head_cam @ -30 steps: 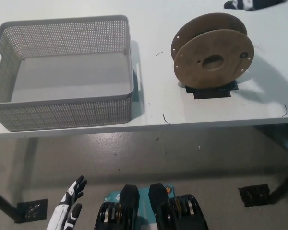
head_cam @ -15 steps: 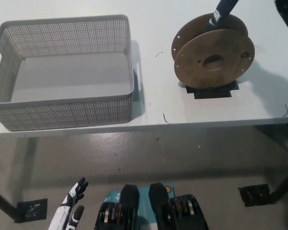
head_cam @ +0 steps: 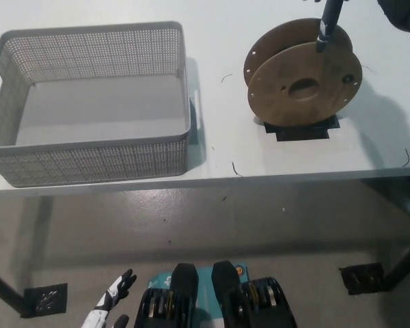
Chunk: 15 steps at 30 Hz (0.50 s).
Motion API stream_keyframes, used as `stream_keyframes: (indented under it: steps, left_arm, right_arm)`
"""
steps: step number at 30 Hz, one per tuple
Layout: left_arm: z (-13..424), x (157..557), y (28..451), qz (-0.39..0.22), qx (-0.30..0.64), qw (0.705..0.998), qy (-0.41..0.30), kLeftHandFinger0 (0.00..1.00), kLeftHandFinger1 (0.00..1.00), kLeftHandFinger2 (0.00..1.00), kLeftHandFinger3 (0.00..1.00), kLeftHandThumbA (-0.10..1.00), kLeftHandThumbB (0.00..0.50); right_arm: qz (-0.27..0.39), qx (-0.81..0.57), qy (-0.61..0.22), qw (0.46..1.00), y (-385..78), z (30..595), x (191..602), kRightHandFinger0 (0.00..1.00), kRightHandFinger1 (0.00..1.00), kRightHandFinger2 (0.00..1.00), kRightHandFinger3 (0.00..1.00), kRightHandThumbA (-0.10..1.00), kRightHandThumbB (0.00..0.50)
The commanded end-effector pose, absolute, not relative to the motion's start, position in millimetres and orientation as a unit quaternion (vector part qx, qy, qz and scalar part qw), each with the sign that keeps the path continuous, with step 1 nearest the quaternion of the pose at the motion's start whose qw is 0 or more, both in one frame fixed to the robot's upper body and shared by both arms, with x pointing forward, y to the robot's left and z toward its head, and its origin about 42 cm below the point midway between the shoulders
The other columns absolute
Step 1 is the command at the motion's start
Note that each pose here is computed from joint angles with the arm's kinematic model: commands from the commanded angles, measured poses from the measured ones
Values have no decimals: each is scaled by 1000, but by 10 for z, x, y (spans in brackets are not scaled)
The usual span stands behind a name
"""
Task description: Use the right hand to pick up a 3d printing filament and place it into a container on the left side
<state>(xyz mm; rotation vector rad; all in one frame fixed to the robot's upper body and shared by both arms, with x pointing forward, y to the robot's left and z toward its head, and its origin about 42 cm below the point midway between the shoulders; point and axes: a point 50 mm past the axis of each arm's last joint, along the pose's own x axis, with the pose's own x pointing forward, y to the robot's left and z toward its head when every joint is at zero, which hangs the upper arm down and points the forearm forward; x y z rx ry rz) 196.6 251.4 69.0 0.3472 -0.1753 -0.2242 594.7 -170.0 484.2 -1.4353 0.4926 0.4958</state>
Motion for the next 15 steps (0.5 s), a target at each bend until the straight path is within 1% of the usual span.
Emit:
stream_keyframes:
  steps: [1,2,3,4,5,6,8,9,10,12,14,15]
  left_arm:
    - [819,1964,2515,-124,179,968,-126,1000,1000,1000,1000,1000,395]
    - [818,1962,2516,-124,179,968,-126,1000,1000,1000,1000,1000,403]
    - [818,1956,2511,-124,180,968,-126,1000,1000,1000,1000,1000,407]
    - [819,1955,2505,-125,177,968,-126,1000,1000,1000,1000,1000,413]
    - [821,1954,2501,-127,174,968,-126,1000,1000,1000,1000,997,414]
    - [822,1953,2492,-129,169,969,-126,1000,1000,1000,1000,984,411]
    - [836,1964,2484,-130,169,968,-130,1000,1000,1000,1000,980,407]
    - [838,1969,2485,-130,169,968,-130,1000,1000,1000,1000,977,404]
    - [841,1970,2489,-130,171,968,-131,1000,1000,1000,1000,976,404]
    - [843,1968,2488,-129,176,967,-132,1000,1000,1000,1000,983,410]
    - [845,1966,2479,-129,177,967,-132,1000,1000,1000,1000,984,407]
    - [847,1961,2475,-130,176,967,-133,1000,1000,1000,1000,983,406]
  right_arm:
    - [204,-661,197,695,-1666,5275,5896,1000,1000,1000,1000,1000,370]
    - [203,-660,199,696,-1661,5246,5901,1000,1000,1000,1000,1000,377]
    - [205,-646,199,707,-1668,5217,5907,1000,1000,1000,1000,1000,368]
    - [201,-639,200,715,-1677,5196,5913,1000,1000,1000,1000,1000,396]
    - [193,-635,204,720,-1692,5174,5920,1000,1000,1000,1000,1000,404]
    - [182,-643,196,717,-1702,5138,5936,1000,1000,1000,1000,1000,429]
    - [176,-635,188,728,-1711,5118,5947,1000,1000,1000,1000,1000,419]
    - [178,-637,187,726,-1707,5117,5946,1000,1000,1000,1000,1000,427]
    - [179,-645,183,720,-1701,5111,5948,1000,1000,1000,1000,1000,445]
    - [185,-646,177,719,-1699,5098,5951,1000,1000,1000,1000,1000,430]
    - [177,-659,173,711,-1704,5075,5960,1000,1000,1000,1000,1000,467]
    - [171,-666,173,705,-1710,5059,5965,1000,1000,1000,1000,1000,472]
